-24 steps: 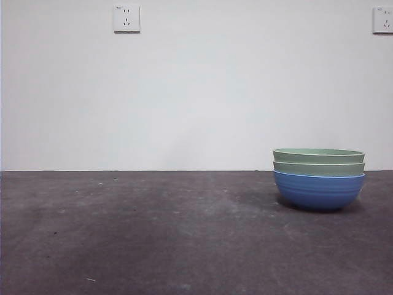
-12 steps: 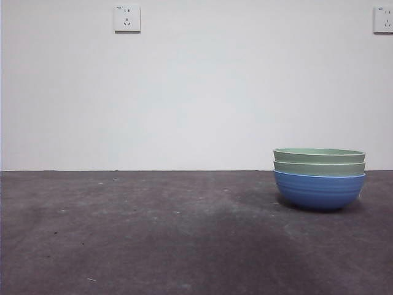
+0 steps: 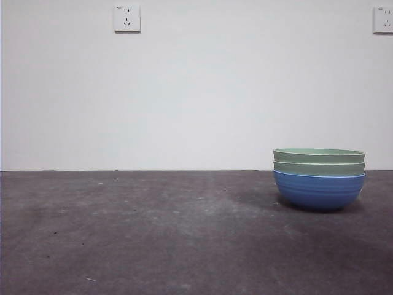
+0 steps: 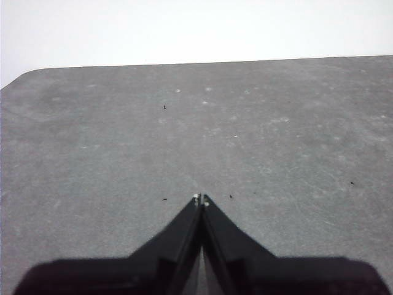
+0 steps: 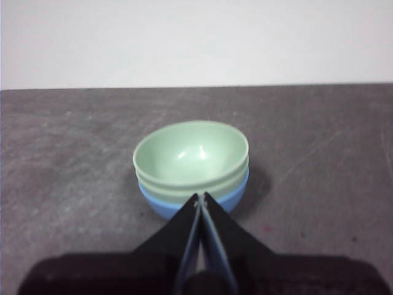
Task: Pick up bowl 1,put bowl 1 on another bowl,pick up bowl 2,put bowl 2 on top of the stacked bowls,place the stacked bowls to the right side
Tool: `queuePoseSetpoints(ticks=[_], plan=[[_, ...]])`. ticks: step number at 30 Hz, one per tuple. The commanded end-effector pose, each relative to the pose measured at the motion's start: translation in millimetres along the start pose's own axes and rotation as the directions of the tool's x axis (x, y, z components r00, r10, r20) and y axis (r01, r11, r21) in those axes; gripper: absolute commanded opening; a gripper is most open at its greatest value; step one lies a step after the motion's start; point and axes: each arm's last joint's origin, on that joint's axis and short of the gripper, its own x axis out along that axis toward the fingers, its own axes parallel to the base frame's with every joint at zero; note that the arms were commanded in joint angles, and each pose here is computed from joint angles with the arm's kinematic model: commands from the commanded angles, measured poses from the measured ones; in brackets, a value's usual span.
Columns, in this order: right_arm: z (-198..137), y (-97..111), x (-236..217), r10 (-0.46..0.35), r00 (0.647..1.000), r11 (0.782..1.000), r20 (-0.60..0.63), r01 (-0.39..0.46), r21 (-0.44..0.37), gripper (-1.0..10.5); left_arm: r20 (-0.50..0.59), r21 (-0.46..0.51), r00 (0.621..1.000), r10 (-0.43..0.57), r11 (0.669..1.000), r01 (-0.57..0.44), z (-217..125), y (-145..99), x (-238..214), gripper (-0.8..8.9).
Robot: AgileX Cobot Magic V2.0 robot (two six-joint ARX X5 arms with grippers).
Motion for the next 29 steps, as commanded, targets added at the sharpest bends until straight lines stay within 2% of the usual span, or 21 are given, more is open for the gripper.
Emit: queuePoseSetpoints(ticks=[1, 8, 29], plan=[[-12.1, -0.8, 1.9, -0.005, 1.0, 1.0, -0.001, 0.005, 0.028, 0.0, -0.009, -0.008, 1.0, 0.003, 1.0, -0.003, -4.4, 0.5, 1.3, -0.02], [-32.3, -1.9, 5.4, -0.004, 0.999, 0.999, -0.054, 0.007, 0.051, 0.0, -0.009, -0.008, 1.0, 0.003, 1.0, -0.003, -4.4, 0.5, 1.3, -0.02], [-31.7, -1.9, 5.5, -0.004, 0.999, 0.998, -0.048, 0.007, 0.058, 0.0, -0.009, -0.008, 1.0, 0.003, 1.0, -0.003, -4.4, 0.5, 1.3, -0.02]])
